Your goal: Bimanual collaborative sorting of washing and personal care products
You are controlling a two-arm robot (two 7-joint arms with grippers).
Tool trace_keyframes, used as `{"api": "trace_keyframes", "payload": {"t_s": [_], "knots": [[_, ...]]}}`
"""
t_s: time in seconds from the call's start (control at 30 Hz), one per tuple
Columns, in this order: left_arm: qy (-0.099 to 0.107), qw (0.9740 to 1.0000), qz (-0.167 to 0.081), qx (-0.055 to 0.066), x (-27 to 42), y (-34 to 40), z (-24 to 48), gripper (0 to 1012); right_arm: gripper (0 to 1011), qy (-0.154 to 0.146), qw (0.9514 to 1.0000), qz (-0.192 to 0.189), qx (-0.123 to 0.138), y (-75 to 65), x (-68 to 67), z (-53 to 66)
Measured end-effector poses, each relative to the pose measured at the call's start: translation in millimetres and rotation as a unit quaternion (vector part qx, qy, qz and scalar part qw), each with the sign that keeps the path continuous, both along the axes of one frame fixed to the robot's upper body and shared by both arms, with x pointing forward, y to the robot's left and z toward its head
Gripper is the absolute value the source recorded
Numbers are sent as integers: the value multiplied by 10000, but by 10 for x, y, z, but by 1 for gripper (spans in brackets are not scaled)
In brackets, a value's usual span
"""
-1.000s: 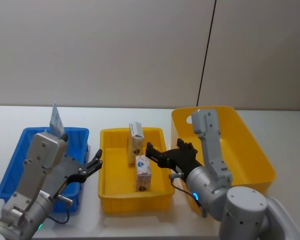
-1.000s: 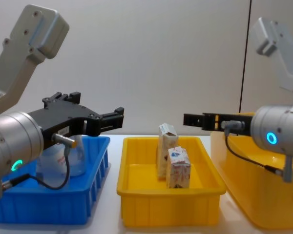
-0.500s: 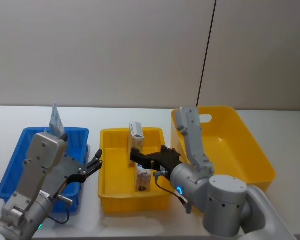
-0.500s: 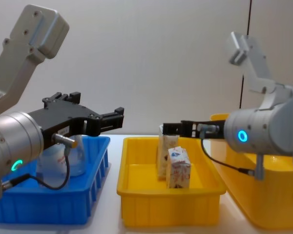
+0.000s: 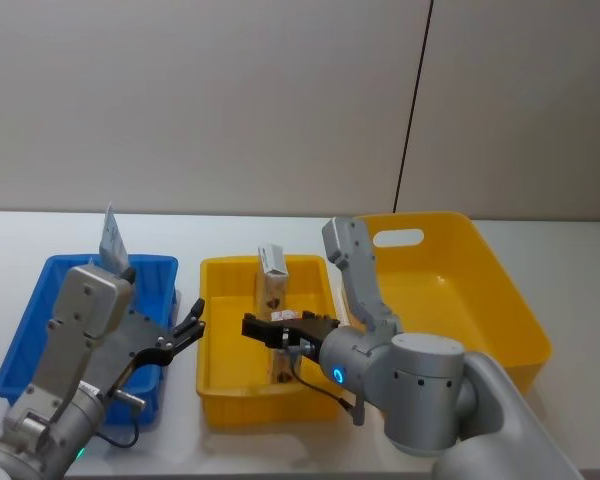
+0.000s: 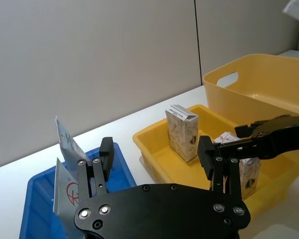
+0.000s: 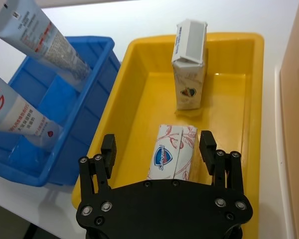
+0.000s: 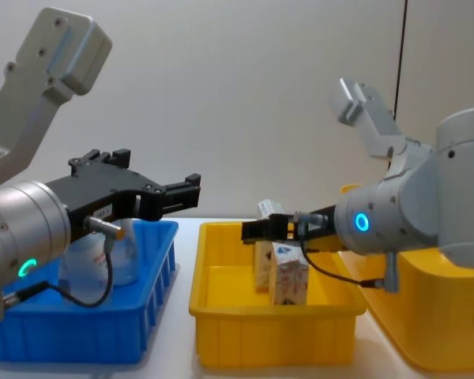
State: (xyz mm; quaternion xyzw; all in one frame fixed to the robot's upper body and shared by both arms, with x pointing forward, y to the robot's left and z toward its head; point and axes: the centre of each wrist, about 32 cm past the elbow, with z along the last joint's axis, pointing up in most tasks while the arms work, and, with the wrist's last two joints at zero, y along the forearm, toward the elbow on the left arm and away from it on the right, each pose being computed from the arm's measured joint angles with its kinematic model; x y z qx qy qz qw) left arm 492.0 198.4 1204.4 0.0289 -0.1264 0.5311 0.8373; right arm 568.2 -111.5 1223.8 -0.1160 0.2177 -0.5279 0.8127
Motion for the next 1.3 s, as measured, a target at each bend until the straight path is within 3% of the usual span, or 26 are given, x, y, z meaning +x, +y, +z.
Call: {"api": "trace_keyframes", "payload": {"t_s": [0.2,0.37,0.93,1.3], "knots": [[0,10000,0,0,0,0,0,1001,992,258,9997,12,-46,34,55,2],[0,10000,0,0,0,0,0,1001,904,476,9988,19,-75,50,95,-5],[0,10000,0,0,0,0,0,1001,375,866,9960,-32,-215,65,179,9],[0,10000,0,0,0,0,0,1001,368,712,9970,-95,-283,42,178,97]]}}
